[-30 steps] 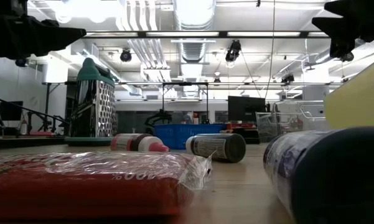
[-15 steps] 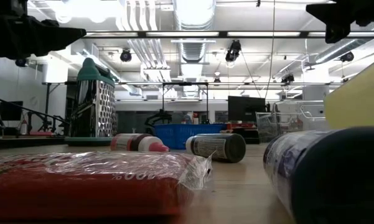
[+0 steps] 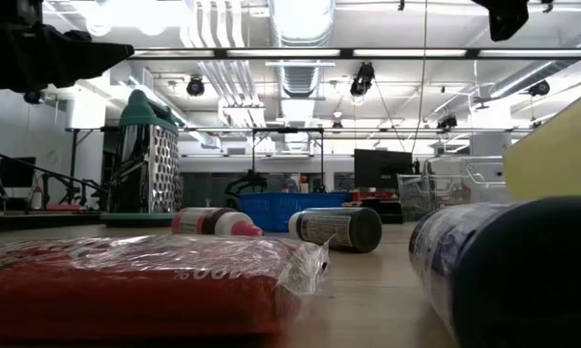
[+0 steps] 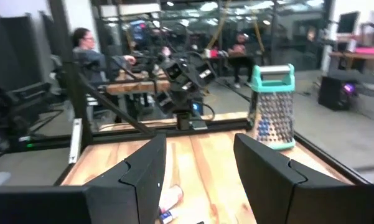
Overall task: Pick & Place Food Item
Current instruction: Put the big black food coloring into the yellow bin
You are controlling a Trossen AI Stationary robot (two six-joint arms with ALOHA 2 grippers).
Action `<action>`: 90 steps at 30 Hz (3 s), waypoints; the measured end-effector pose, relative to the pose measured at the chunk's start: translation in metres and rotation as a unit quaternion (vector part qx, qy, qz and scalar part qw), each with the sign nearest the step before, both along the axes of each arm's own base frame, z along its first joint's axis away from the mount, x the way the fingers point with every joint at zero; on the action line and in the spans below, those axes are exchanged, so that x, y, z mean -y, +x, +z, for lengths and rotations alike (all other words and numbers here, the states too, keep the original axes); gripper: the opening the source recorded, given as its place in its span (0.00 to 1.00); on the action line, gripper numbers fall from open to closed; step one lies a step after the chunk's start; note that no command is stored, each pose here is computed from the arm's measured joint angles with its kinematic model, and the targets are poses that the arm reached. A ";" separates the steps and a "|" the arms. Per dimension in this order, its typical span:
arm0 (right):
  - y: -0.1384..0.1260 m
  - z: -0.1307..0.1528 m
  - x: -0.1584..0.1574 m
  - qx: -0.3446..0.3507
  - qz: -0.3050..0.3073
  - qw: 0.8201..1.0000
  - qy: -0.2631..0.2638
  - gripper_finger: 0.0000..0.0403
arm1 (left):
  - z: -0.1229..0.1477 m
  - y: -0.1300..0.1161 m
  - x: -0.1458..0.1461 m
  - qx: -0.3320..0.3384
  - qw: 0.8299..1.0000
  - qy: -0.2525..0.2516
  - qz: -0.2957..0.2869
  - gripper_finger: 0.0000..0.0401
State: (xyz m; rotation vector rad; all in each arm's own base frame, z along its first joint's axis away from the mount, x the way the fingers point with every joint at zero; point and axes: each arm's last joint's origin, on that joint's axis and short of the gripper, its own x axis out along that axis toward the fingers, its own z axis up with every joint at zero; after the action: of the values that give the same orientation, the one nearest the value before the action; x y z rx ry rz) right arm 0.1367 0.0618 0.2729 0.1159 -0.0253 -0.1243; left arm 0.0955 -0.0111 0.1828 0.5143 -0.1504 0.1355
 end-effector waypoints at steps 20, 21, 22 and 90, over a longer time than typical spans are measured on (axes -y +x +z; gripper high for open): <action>0.085 0.011 -0.047 -0.072 -0.046 0.995 0.059 0.46 | 0.000 0.000 0.000 0.000 1.000 0.000 0.000 0.38; 0.089 0.011 -0.049 -0.074 -0.047 0.994 0.058 0.46 | 0.000 0.000 0.000 0.000 1.000 0.000 0.000 0.38; 0.093 0.011 -0.051 -0.076 -0.048 0.994 0.060 0.46 | 0.000 0.000 0.000 0.000 1.000 0.000 0.000 0.38; 0.258 -0.095 -0.020 -0.551 -0.143 0.768 0.292 0.46 | -0.001 0.001 0.000 -0.003 1.000 0.001 0.000 0.38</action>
State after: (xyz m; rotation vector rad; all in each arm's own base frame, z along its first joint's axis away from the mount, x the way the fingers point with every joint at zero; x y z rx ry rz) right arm 0.3945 0.0817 0.1780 0.6552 1.2020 -0.4933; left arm 0.0960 -0.0112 0.1822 0.5161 -0.1439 0.1339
